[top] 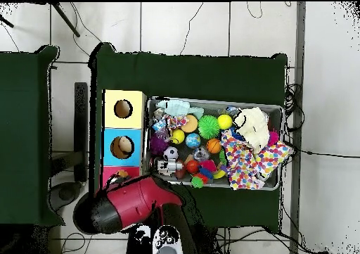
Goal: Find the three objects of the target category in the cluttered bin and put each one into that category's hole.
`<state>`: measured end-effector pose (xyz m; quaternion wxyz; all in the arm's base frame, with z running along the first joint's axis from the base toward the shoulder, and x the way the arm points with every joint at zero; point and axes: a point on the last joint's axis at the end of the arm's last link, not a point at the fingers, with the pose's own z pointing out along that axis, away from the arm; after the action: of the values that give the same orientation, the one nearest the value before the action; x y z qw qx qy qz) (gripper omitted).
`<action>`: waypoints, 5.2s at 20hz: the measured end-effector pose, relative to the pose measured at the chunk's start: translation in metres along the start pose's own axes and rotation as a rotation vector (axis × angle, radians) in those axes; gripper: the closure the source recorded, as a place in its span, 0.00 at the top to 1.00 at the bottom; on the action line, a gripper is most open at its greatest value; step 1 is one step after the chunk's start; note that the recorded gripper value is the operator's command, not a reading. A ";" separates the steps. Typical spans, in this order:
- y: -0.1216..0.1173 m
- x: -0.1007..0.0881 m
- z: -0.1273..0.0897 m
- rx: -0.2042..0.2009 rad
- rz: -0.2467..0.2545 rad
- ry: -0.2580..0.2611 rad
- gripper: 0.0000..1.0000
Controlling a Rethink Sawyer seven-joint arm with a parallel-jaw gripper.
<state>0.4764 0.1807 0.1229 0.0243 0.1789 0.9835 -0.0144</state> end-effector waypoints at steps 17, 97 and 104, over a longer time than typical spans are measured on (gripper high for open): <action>0.028 0.034 -0.003 0.000 -0.073 0.009 0.00; -0.055 -0.078 0.064 -0.099 0.185 0.079 1.00; -0.037 -0.101 0.079 -0.093 0.178 0.095 1.00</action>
<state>0.5608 0.1082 0.0502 -0.0128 0.2646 0.9634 0.0421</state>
